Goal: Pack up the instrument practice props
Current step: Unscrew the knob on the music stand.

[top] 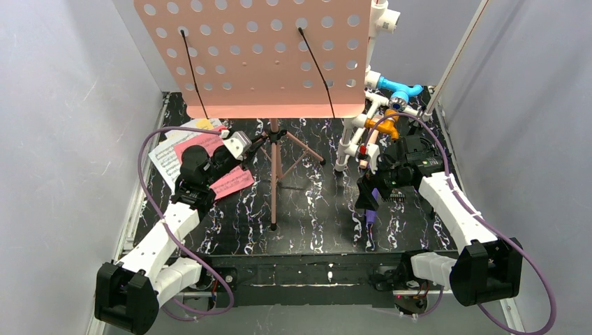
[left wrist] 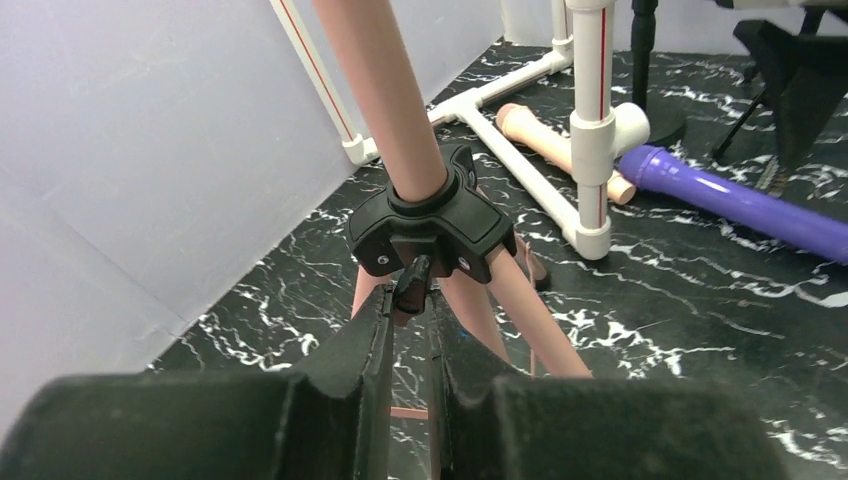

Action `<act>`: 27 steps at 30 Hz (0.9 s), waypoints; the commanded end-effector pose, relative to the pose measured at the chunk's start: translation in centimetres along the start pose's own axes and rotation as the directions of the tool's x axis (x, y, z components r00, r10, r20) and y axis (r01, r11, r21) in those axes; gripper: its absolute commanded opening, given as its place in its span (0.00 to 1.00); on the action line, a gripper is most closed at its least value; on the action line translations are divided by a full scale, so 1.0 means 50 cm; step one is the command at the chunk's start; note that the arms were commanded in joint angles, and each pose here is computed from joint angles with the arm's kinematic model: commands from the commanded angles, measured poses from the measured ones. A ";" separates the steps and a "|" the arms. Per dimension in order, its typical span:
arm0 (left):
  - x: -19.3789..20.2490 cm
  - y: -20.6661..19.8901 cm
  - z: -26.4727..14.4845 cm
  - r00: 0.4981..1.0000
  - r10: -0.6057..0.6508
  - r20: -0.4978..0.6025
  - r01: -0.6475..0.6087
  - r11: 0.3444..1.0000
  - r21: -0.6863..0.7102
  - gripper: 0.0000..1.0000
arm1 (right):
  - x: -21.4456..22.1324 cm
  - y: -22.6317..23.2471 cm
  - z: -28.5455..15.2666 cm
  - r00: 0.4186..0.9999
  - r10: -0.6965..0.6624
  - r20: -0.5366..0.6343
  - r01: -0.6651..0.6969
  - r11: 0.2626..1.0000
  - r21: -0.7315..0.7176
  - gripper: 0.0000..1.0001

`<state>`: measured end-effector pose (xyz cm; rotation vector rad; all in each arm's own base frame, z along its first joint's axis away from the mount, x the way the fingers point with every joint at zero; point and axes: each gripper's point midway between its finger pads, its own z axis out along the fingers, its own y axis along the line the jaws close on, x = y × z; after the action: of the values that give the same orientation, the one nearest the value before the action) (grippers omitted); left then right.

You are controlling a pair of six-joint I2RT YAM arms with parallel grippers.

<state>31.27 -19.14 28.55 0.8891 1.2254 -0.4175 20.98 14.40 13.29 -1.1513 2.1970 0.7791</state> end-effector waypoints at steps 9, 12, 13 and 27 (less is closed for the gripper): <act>-0.062 0.011 -0.007 0.843 -0.533 0.077 0.538 0.836 -0.106 0.04 | -0.020 0.002 -0.007 0.999 -0.026 0.022 0.026 1.000 0.005 1.00; -0.062 0.015 -0.008 0.764 -0.636 0.104 0.645 0.753 -0.134 0.09 | -0.021 0.001 -0.007 0.999 -0.026 0.024 0.026 1.000 0.005 1.00; -0.060 0.018 -0.008 0.734 -0.669 0.116 0.679 0.719 -0.147 0.13 | -0.021 0.001 -0.007 0.999 -0.025 0.024 0.025 1.000 0.005 1.00; -0.054 0.008 -0.016 0.486 -0.854 0.184 0.872 0.462 -0.158 0.31 | -0.021 0.003 -0.009 0.999 -0.030 0.028 0.030 1.000 0.008 1.00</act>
<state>30.77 -18.87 29.22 0.0522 1.6036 -0.9994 20.99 14.40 13.30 -1.1518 2.1960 0.7786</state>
